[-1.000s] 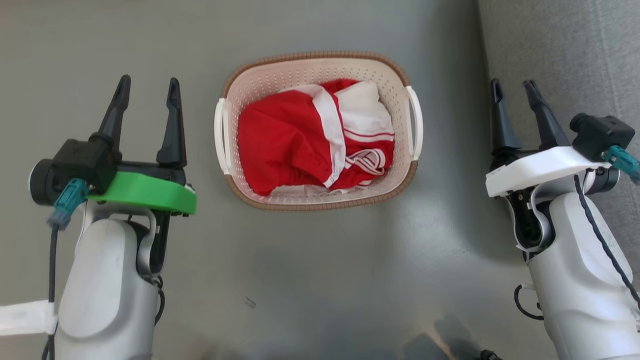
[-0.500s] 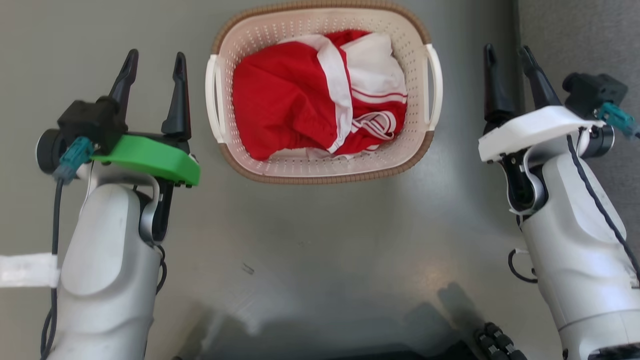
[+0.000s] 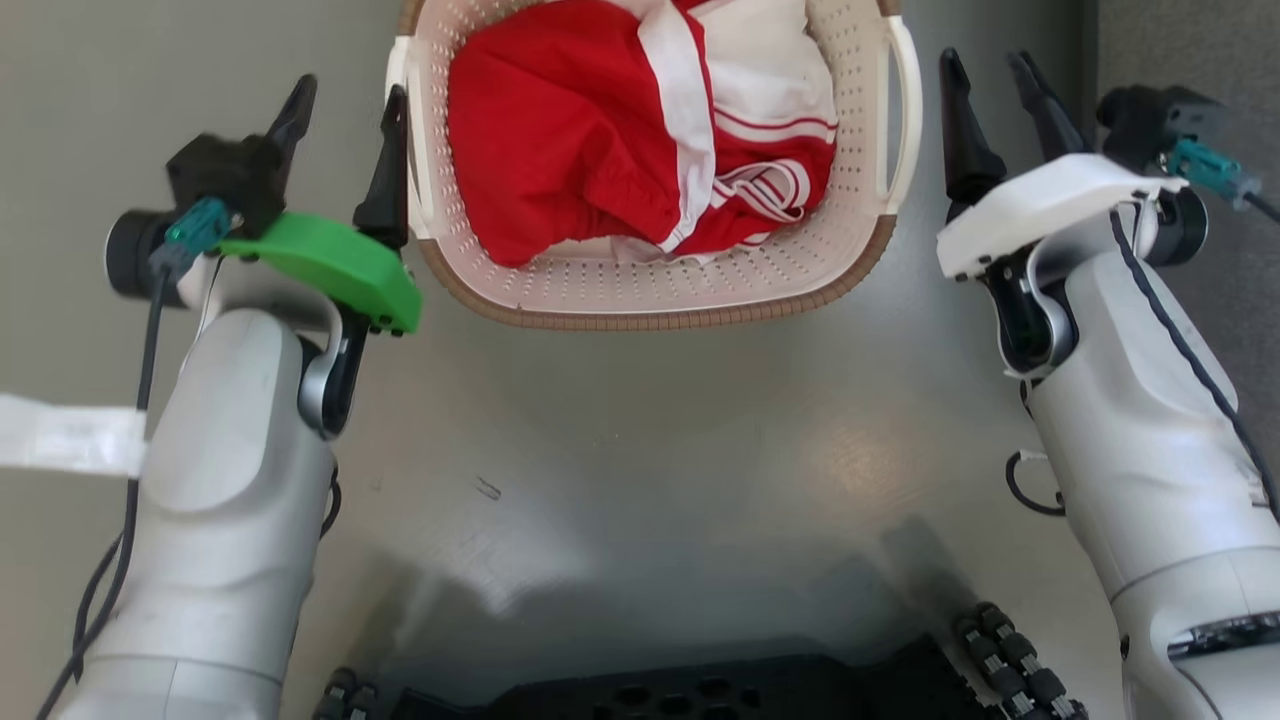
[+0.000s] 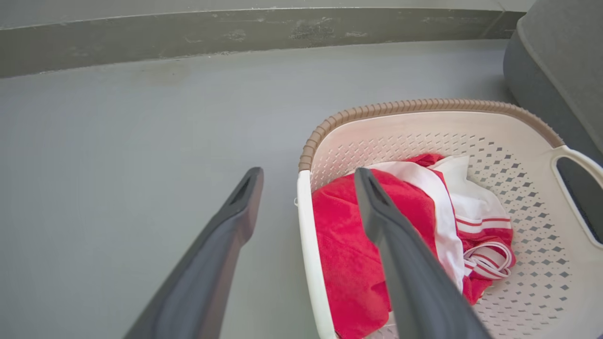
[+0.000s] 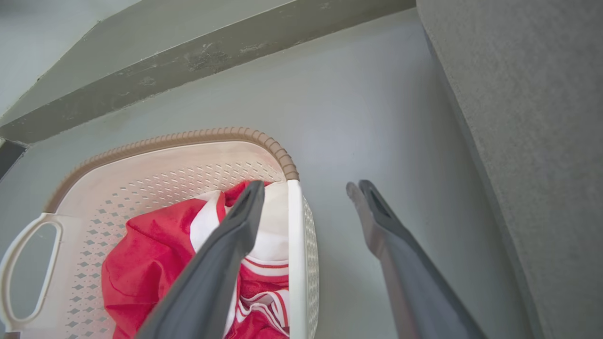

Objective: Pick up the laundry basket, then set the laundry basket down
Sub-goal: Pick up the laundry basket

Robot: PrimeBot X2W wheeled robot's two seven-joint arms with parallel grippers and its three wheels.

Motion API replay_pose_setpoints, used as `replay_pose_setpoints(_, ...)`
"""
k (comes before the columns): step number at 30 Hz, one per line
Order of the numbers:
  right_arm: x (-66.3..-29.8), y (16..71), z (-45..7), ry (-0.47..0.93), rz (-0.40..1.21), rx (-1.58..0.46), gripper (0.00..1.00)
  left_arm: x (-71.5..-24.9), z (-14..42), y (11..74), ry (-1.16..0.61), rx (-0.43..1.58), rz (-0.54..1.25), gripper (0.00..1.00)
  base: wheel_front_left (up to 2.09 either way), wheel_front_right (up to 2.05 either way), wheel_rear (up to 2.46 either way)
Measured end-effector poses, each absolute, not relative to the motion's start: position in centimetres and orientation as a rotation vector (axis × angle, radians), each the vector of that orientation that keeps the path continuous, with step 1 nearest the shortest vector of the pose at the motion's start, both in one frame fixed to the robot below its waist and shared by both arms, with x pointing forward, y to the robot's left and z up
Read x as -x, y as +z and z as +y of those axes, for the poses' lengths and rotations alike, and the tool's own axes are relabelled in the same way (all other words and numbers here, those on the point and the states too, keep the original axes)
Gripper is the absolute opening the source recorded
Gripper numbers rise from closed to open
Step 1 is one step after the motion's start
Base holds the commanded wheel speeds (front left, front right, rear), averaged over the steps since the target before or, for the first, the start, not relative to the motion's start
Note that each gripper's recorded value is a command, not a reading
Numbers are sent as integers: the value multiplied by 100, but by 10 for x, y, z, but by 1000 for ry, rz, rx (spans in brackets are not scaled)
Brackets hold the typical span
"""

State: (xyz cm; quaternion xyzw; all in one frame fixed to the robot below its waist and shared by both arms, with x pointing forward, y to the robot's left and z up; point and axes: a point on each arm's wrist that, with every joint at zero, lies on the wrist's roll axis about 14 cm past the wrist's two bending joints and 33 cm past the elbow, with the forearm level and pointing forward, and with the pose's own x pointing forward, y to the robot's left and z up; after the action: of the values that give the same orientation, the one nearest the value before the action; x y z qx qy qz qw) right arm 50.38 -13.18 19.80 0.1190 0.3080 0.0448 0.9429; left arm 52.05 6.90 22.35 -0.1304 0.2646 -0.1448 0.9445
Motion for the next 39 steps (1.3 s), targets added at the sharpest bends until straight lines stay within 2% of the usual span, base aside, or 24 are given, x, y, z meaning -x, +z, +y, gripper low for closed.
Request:
replay_pose_setpoints(25,-492,129,-95,171,823,-323,100,-506,52,137,-311,314,835,100,0,0,0)
replay_pose_setpoints(39,-485,106,-87,172,896,-352,100,-497,50,114,-322,311,919,100,0,0,0)
